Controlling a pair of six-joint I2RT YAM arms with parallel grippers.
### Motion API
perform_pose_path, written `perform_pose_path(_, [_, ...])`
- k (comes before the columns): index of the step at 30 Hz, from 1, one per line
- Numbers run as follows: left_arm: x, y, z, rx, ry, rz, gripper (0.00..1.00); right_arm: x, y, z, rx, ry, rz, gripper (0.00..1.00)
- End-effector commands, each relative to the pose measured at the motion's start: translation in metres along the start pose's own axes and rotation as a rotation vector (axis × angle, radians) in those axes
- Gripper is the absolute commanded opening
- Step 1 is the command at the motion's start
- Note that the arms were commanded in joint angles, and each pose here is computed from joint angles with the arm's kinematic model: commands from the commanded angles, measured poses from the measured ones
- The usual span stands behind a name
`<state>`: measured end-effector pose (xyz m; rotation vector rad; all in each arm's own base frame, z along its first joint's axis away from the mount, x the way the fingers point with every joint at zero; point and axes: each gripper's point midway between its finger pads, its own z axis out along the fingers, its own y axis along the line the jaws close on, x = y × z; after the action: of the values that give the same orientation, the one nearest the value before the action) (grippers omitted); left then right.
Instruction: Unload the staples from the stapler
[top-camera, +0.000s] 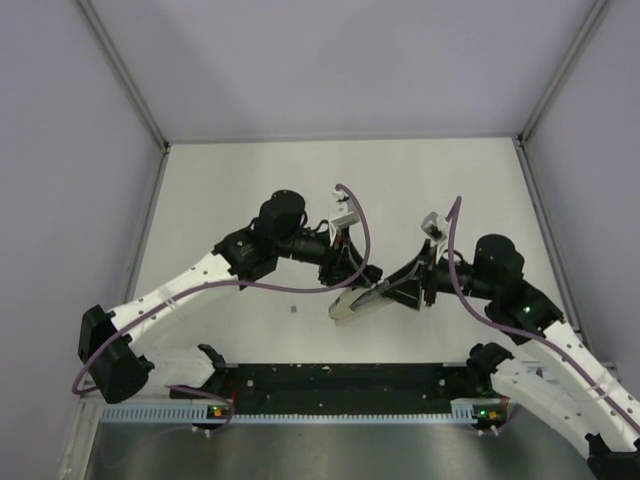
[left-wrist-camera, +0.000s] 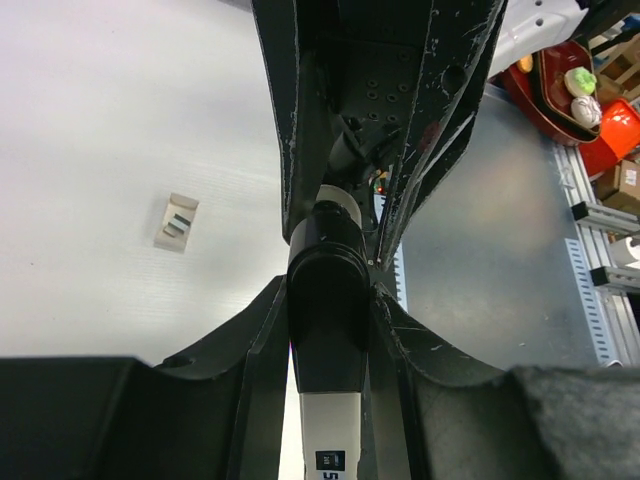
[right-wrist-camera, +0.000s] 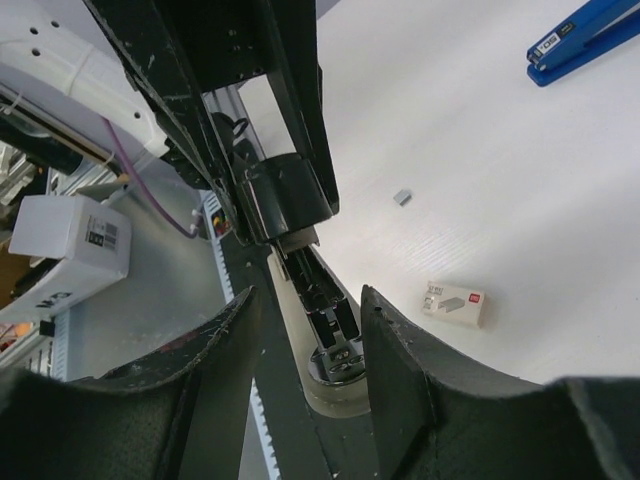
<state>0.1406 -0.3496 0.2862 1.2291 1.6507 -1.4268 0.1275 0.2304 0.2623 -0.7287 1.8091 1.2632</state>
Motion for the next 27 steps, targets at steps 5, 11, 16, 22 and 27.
perform_pose_path(5, [-0.057, -0.022, -0.025, 0.077, -0.213, 0.099, 0.00, 0.014, 0.009, 0.001, -0.062, -0.012, 0.029, 0.45])
perform_pose_path(11, [-0.077, -0.010, -0.041, 0.019, -0.333, 0.073, 0.00, 0.028, 0.003, 0.007, -0.069, -0.010, 0.095, 0.45])
perform_pose_path(16, [-0.098, -0.001, -0.058, -0.032, -0.458, 0.041, 0.00, 0.034, 0.002, 0.012, -0.087, -0.015, 0.126, 0.45])
perform_pose_path(22, [-0.125, 0.008, -0.073, -0.096, -0.603, 0.015, 0.00, 0.043, -0.003, 0.019, -0.096, -0.014, 0.158, 0.44])
perform_pose_path(27, [-0.139, 0.024, -0.078, -0.141, -0.699, -0.024, 0.00, 0.047, -0.006, 0.030, -0.123, -0.023, 0.199, 0.44])
